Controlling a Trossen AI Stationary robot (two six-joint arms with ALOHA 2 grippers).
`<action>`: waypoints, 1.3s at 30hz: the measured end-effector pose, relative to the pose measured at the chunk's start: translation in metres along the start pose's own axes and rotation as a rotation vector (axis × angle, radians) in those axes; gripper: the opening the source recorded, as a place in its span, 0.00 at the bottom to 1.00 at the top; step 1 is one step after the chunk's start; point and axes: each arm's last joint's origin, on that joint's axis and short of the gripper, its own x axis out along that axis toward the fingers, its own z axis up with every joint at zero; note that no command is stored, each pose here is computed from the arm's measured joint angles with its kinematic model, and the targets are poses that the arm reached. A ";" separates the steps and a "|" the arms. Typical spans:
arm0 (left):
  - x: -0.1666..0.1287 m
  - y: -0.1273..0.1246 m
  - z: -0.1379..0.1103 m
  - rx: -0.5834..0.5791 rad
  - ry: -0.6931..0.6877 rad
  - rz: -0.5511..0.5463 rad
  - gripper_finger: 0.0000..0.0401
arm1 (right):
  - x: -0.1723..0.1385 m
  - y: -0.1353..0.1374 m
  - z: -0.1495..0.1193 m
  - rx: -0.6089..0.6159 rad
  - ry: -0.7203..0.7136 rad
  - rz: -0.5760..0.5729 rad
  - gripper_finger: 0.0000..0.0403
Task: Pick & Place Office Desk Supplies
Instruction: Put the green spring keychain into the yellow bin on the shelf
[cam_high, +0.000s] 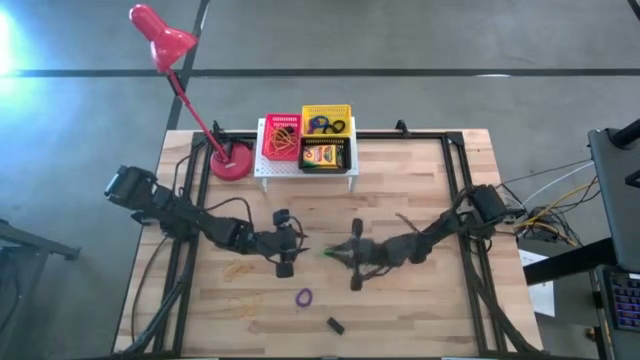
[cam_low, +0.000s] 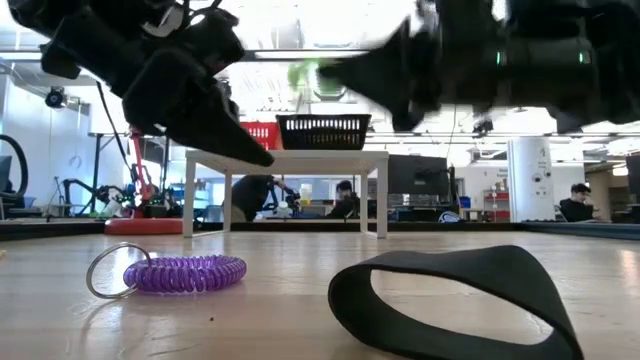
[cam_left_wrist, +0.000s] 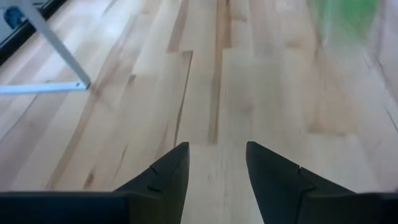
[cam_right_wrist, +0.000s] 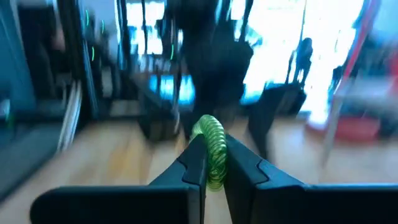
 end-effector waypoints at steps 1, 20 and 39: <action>0.000 0.000 -0.002 -0.001 -0.002 -0.002 0.40 | -0.001 -0.005 0.009 -0.005 -0.064 -0.014 0.07; 0.000 0.001 -0.005 -0.015 -0.050 -0.007 0.40 | 0.016 -0.242 0.207 0.120 0.396 -0.666 0.07; 0.000 0.000 -0.006 -0.048 -0.046 -0.008 0.40 | 0.048 -0.320 0.205 0.232 0.731 -0.585 0.34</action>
